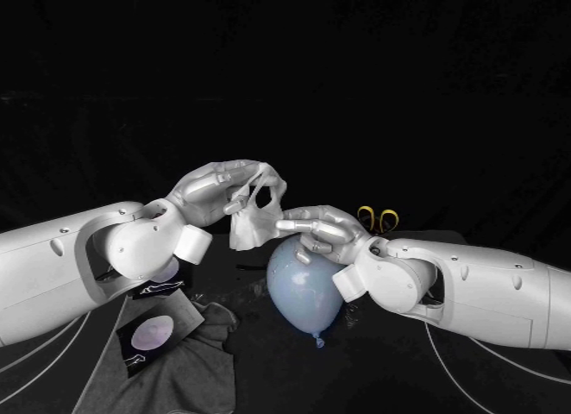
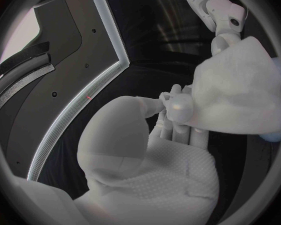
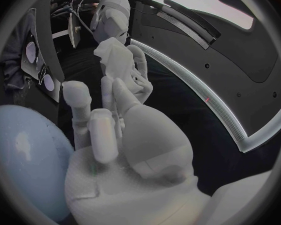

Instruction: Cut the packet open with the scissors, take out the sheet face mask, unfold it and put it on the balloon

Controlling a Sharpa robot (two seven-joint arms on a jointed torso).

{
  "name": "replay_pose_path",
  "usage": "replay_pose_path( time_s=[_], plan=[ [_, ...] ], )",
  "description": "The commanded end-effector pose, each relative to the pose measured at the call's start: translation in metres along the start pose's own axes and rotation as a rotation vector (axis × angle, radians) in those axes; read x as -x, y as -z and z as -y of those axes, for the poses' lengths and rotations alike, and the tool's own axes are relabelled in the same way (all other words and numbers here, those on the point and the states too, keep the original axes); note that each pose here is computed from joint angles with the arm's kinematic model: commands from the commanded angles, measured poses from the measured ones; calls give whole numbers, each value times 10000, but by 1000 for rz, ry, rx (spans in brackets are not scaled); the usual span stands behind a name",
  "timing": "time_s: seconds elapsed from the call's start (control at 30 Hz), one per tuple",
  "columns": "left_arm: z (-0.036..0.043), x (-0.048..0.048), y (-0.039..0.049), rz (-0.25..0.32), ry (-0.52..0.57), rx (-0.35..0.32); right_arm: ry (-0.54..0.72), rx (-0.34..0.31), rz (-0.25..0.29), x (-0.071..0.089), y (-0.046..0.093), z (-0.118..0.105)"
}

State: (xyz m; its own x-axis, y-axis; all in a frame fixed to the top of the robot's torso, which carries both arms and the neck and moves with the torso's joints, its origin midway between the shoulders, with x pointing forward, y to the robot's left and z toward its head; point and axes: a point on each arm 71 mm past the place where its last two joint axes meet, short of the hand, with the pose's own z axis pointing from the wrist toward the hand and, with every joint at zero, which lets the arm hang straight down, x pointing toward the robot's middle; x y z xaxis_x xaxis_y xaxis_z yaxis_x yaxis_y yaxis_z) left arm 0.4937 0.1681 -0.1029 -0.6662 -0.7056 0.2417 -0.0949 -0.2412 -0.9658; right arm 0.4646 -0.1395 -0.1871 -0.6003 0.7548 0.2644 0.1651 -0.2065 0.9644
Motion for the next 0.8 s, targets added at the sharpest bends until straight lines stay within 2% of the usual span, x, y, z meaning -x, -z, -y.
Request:
replay_pose_path(
  time_s=[0.03, 0.33, 0.8],
  plan=[
    [31, 58, 9, 13, -4, -27, 40, 2, 21, 23, 29, -12],
    [51, 174, 39, 44, -13, -34, 80, -12, 55, 75, 120, -17],
    [49, 200, 45, 46, -13, -27, 106, -30, 95, 157, 184, -6]
  ],
)
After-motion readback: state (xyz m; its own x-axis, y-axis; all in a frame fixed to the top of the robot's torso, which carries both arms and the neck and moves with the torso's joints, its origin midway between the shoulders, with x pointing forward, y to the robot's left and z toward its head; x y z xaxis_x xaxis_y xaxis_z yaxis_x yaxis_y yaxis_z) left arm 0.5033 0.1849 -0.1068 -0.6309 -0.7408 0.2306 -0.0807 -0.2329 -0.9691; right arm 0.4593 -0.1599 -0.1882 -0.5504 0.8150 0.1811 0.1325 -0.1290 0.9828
